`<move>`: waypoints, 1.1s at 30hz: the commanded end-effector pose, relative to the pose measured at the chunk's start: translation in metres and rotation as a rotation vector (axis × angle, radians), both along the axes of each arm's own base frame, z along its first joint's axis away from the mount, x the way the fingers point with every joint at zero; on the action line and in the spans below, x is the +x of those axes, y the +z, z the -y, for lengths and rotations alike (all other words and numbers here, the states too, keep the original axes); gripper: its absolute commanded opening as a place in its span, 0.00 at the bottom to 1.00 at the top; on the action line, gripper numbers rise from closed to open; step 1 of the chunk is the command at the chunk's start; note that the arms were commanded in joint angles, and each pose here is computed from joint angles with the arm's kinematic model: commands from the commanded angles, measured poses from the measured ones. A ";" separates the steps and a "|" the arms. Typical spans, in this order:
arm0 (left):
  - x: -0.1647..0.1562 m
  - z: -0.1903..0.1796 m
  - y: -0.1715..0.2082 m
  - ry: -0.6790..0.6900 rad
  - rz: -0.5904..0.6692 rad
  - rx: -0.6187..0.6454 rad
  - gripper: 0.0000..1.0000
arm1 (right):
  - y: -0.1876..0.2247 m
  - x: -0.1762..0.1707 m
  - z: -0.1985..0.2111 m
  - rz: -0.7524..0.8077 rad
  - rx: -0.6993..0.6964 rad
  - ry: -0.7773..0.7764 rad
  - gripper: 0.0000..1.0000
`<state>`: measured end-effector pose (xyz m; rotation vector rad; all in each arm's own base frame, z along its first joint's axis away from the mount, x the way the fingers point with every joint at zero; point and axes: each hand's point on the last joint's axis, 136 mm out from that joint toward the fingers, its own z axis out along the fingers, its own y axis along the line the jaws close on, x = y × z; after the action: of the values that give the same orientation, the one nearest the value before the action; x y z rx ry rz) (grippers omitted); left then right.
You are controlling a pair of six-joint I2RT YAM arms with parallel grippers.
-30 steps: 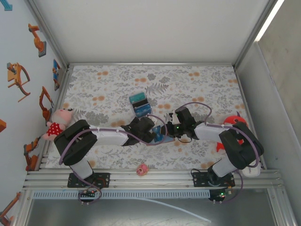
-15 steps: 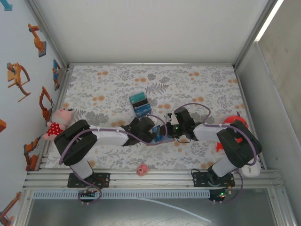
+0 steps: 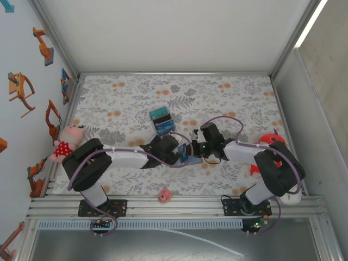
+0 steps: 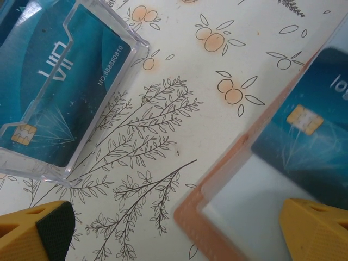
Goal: Take the credit cards out of the card holder
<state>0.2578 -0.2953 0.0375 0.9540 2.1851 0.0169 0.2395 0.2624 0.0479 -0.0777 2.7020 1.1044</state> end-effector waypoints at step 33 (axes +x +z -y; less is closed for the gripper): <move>-0.015 -0.018 0.159 -0.179 0.037 -0.567 0.97 | 0.126 -0.024 -0.012 0.526 -0.101 0.433 0.00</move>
<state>0.2646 -0.2578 0.1820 0.6446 1.9621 -0.4521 0.2271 0.2663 0.1558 -0.6618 2.4093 0.8816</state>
